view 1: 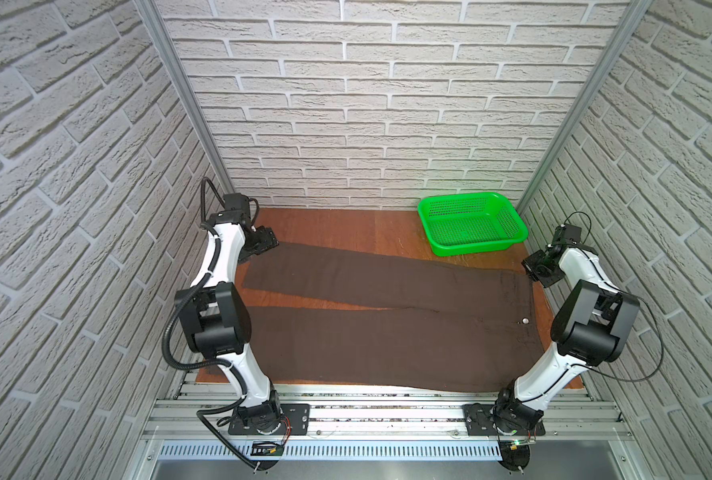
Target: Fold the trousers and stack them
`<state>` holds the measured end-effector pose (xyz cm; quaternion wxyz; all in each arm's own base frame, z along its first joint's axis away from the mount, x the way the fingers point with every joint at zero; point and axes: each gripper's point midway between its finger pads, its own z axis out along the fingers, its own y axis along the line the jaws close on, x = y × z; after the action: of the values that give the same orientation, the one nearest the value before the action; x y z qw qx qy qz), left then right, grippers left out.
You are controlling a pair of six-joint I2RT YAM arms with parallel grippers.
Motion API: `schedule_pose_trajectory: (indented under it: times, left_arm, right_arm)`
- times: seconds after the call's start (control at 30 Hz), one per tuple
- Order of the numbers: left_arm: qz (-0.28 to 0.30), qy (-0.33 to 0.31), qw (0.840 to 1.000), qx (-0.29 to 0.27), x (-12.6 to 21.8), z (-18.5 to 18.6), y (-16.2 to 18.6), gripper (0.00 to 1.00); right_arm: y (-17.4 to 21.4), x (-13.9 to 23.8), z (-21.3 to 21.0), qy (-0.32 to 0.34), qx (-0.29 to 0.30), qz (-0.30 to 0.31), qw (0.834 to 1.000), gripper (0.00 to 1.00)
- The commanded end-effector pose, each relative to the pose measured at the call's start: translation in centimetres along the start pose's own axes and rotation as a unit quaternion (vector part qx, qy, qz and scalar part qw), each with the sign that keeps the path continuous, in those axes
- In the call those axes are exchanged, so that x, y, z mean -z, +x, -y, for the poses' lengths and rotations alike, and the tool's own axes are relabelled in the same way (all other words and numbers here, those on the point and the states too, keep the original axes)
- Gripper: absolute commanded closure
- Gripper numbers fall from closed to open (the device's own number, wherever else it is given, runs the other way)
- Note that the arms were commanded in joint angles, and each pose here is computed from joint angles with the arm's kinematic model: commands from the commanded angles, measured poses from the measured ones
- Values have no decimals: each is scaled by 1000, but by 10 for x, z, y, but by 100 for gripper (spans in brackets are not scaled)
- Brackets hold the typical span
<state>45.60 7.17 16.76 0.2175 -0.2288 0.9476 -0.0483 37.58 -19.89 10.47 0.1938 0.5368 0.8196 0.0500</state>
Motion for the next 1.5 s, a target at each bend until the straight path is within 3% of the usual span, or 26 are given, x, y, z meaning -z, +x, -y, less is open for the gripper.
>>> schedule_pose_trajectory:
  times: [0.0, 0.3, 0.73, 1.07, 1.17, 1.47]
  left_arm:
    - [-1, 1, 1000, -10, -24, -1, -24, 17]
    - [-11, -16, 1000, -15, -80, -9, -66, 28]
    - [-39, -31, 998, -38, -150, -6, -66, 35]
    - [-44, -47, 997, -38, -166, -17, -64, 39]
    - [-32, -43, 998, -37, -162, -16, -71, 33]
    - [20, -28, 999, -40, -142, -7, -98, 30]
  right_arm:
    - [5, 9, -5, -16, 10, 2, 1000, 95]
    - [18, 14, -10, -26, 28, -9, 999, 95]
    - [28, 12, -19, -32, 47, -20, 998, 95]
    - [32, 10, -28, -40, 55, -25, 997, 94]
    - [33, 12, -29, -41, 56, -24, 997, 94]
    - [38, 10, -34, -39, 64, -26, 997, 94]
